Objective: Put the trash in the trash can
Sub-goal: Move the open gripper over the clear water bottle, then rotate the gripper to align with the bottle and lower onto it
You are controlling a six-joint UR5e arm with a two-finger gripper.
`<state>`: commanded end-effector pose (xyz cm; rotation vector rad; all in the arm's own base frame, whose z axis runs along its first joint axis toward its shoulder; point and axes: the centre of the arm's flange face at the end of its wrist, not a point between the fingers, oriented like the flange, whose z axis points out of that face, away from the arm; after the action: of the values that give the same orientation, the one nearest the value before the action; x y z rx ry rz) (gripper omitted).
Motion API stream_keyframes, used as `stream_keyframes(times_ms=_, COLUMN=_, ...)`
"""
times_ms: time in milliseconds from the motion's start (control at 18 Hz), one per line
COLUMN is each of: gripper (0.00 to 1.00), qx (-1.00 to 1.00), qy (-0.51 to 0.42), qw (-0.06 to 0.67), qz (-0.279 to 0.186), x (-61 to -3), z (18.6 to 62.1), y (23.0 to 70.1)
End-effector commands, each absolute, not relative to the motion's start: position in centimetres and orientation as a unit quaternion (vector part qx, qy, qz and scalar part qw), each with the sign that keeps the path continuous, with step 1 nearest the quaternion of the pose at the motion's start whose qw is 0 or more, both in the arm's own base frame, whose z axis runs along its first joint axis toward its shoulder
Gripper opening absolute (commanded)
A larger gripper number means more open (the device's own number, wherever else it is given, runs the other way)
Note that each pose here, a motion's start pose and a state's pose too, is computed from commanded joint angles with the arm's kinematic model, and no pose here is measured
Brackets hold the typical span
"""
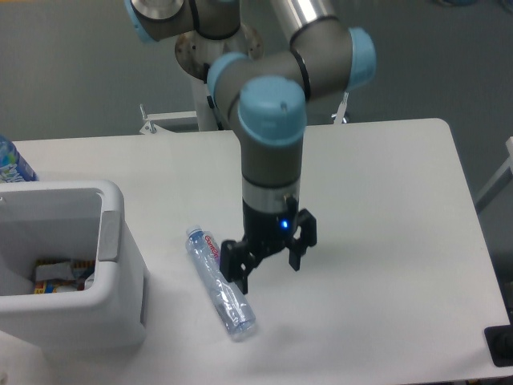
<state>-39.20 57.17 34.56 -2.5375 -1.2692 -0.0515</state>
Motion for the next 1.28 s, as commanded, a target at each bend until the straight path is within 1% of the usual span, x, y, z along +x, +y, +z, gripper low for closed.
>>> stream_keyframes(times_ms=167, gripper=1.00, qx=-0.886, qy=-0.444, qw=0.133, qz=-0.024, x=-39.5, z=31.9, y=57.8)
stream_keyframes(times_ms=278, gripper=1.00, qx=-0.887, qy=-0.444, qw=0.126, qz=-0.027, x=-39.4, z=30.9, y=57.8)
stream_keyframes(times_ms=444, gripper=1.00, qx=-0.891, qy=-0.440, qw=0.108, qz=-0.031, x=-39.4, z=28.1, y=58.8)
stream_keyframes(times_ms=667, gripper=1.00, qx=-0.897, qy=-0.433, qw=0.084, qz=-0.012, x=-38.2, z=25.7, y=59.9)
stream_keyframes(times_ms=833, gripper=1.00, qx=-0.902, qy=-0.424, qw=0.078, qz=-0.007, x=-37.2, z=25.1, y=60.6)
stream_keyframes(times_ms=1278, gripper=1.00, qx=-0.908, qy=-0.415, qw=0.063, qz=-0.010, x=-35.8, z=22.8, y=62.1)
